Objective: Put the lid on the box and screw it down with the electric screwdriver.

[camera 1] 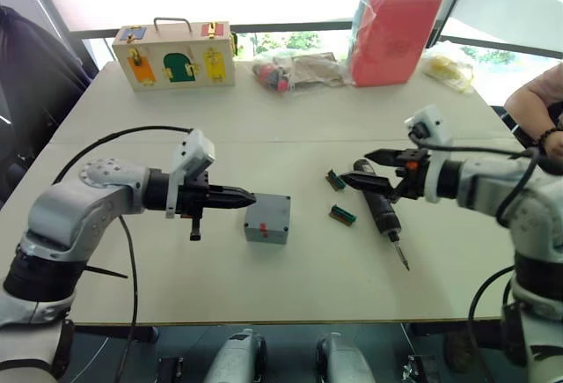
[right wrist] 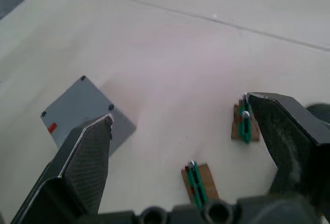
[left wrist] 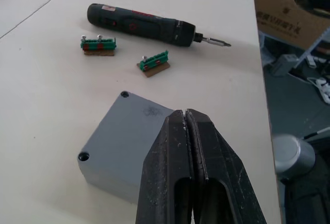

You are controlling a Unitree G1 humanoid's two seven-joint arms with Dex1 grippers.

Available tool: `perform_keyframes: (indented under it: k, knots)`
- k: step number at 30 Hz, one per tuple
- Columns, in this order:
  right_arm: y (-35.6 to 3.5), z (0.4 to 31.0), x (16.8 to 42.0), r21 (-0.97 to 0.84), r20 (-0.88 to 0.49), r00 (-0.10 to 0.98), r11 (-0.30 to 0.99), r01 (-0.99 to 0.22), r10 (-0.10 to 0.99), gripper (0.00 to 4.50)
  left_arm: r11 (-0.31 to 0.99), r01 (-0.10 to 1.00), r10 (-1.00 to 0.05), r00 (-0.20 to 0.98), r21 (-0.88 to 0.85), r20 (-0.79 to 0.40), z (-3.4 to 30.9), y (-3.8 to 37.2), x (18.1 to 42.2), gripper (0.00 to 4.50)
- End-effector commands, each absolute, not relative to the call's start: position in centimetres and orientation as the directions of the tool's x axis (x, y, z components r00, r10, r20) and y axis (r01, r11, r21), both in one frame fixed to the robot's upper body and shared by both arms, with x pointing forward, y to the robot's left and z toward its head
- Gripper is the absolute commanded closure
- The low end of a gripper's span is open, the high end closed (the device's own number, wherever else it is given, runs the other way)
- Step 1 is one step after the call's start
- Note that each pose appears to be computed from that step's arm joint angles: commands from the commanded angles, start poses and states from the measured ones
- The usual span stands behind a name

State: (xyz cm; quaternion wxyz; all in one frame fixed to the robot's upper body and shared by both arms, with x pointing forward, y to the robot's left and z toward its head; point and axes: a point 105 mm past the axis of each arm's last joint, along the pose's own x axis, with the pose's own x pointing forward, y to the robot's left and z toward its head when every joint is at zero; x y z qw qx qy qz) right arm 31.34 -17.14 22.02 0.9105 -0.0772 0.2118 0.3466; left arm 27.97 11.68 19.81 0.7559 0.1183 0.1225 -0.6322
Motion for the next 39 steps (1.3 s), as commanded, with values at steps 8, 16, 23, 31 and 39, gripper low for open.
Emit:
perform_keyframes:
  k: [8,16,23,31,39]
  knots:
    - [-22.6,19.8,31.7,0.090,-0.776,0.524,0.883,-0.460,0.352,0.05,0.033,0.993,-0.937,0.069,0.110,-0.343,18.8,9.0,27.4,4.50]
    - [-20.7,17.8,33.2,0.168,-0.835,0.411,0.881,-0.442,0.366,0.05,0.082,0.988,-0.934,0.123,0.134,-0.334,19.1,9.7,27.8,4.50]
    - [-20.2,16.5,34.2,0.156,-0.867,0.378,0.896,-0.415,0.326,0.05,0.128,0.985,-0.935,0.158,0.115,-0.317,18.7,9.9,27.6,4.50]
    - [-20.8,13.2,33.8,0.084,-0.937,0.261,0.875,-0.477,0.233,0.05,0.201,0.976,-0.937,0.216,0.083,-0.274,18.2,9.6,26.8,4.50]
    - [-22.4,10.6,31.9,0.044,-0.971,0.163,0.807,-0.589,0.173,2.29,0.248,0.967,-0.932,0.255,0.062,-0.258,17.7,9.6,26.4,4.50]
